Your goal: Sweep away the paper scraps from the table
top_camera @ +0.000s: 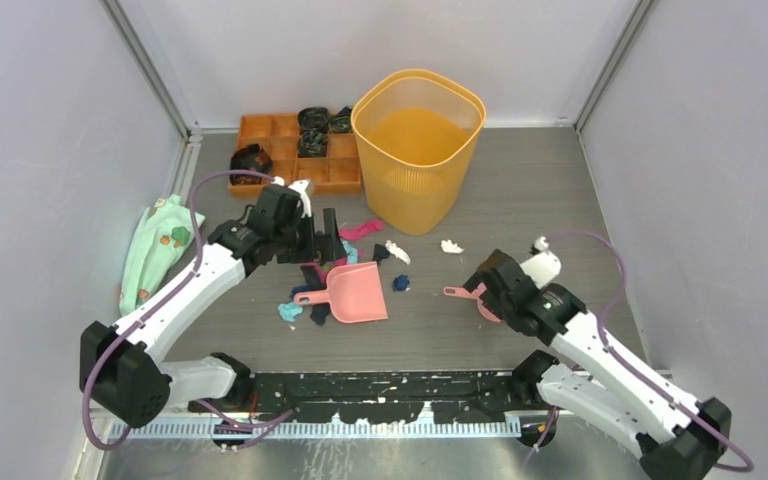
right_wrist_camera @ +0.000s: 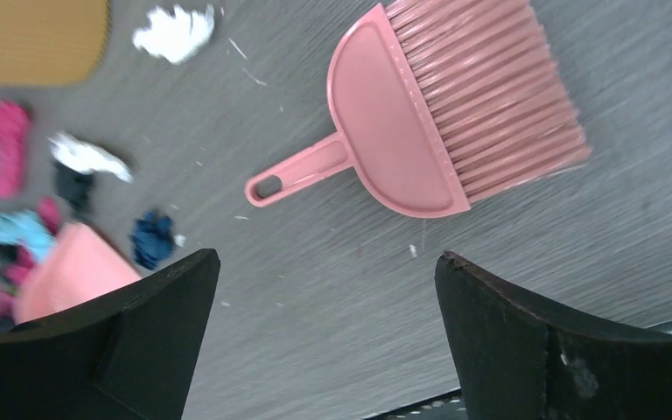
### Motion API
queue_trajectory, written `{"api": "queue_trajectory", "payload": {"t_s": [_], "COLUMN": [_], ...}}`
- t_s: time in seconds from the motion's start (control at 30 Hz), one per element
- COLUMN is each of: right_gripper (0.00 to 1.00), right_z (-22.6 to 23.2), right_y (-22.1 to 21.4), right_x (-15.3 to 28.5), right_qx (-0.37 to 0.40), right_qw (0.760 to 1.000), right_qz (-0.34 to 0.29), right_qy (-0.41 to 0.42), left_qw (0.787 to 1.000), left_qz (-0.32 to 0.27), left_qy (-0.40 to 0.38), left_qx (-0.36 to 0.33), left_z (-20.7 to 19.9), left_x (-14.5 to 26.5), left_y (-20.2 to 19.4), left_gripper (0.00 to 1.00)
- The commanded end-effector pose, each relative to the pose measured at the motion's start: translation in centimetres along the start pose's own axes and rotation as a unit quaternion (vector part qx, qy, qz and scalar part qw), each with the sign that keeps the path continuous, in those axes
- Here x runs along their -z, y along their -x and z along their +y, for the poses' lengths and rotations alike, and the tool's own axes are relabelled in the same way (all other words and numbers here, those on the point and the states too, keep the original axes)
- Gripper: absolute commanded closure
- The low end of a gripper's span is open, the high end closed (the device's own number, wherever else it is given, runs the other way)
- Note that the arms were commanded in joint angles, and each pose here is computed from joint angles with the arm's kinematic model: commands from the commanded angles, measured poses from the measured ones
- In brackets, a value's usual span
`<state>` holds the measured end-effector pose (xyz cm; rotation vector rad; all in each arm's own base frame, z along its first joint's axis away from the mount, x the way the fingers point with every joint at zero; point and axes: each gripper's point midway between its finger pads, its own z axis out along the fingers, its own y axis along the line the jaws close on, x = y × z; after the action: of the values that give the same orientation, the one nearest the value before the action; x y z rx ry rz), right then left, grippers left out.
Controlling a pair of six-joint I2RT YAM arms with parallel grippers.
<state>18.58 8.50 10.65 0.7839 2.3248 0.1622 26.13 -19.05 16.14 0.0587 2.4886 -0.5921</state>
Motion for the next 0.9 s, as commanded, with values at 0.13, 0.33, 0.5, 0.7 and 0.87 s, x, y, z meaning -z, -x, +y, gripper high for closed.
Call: {"api": "queue_trajectory", "payload": {"t_s": [0.13,0.33,0.5,0.7,0.87], "right_gripper": [0.00,0.00,0.01,0.14,0.12], "right_z": [0.7,2.3,1.7,2.6,1.9], "right_y": [-0.2,-1.4,-2.7,-4.2,-3.6], "right_x": [-2.2,-4.9,-5.8,-8.1,-8.6], "right_qx": [-0.235,-0.289,-0.293,-0.357,-0.353], "right_qw": [0.971,0.952,0.928,0.909,0.904], "right_qz": [-0.017,-0.004,0.005,0.012,-0.016], "right_qy": [-0.034,-0.099,-0.229,-0.215,-0.242], "left_qw": [1.000,1.000,1.000,1.000,0.999], "left_qz": [0.004,0.017,0.015,0.011,0.020], "left_qy": [-0.026,-0.016,-0.018,-0.019,-0.018], "left_qx": [0.011,0.013,0.019,0.022,0.021], "left_z": [-0.5,0.0,0.0,0.1,0.3], "left_x": [-0.1,-0.6,-0.8,-0.9,-1.3], "left_y": [-0.9,-1.6,-1.6,-1.8,-2.2], "left_gripper": [0.00,0.00,0.00,0.00,0.00]}}
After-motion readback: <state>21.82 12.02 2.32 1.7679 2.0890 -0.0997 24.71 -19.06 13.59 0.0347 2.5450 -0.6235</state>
